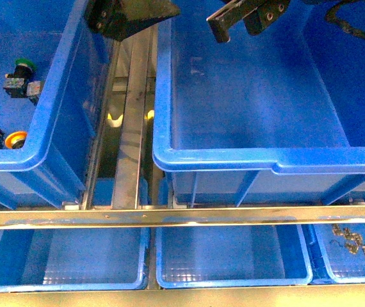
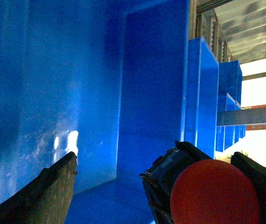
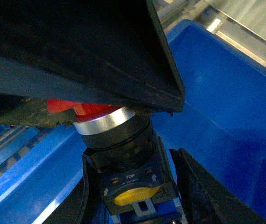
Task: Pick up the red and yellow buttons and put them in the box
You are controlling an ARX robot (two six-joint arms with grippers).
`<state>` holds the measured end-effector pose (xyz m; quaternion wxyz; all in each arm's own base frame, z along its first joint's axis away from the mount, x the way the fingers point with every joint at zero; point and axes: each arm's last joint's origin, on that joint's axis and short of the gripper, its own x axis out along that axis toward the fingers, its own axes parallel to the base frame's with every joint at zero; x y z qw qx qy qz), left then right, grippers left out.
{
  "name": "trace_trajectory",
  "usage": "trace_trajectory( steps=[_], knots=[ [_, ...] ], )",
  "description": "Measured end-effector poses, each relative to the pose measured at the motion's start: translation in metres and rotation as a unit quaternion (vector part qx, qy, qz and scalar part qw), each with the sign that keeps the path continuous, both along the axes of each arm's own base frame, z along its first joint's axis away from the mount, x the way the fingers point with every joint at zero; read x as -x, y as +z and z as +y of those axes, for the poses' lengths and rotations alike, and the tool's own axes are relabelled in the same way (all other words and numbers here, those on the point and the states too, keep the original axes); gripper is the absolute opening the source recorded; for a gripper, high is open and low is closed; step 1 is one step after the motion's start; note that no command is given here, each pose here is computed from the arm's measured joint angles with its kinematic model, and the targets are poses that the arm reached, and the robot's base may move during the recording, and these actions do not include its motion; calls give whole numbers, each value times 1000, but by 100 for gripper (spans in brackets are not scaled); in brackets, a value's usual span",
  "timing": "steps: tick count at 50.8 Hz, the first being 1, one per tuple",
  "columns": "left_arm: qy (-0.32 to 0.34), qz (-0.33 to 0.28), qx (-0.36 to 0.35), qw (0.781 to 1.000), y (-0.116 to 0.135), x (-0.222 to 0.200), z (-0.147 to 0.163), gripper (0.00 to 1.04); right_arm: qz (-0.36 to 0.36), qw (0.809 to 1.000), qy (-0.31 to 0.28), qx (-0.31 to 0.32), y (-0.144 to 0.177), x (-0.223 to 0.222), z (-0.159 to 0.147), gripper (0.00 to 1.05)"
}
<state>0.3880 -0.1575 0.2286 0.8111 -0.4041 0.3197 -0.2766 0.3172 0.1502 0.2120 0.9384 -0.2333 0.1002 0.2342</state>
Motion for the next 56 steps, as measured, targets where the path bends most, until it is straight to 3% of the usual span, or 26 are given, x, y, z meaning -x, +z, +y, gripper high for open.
trace_trajectory(
  steps=[15, 30, 56],
  knots=[
    [-4, -1, 49, 999, 8, -7, -29, 97, -3, 999, -30, -32, 6, -2, -6, 33],
    [-8, -2, 47, 999, 8, -1, -40, 97, 5, 998, -32, -49, 3, 0, -3, 33],
    [10, 7, 50, 999, 8, -1, -42, 97, 24, 996, -33, -80, 0, -6, 19, 33]
  ],
)
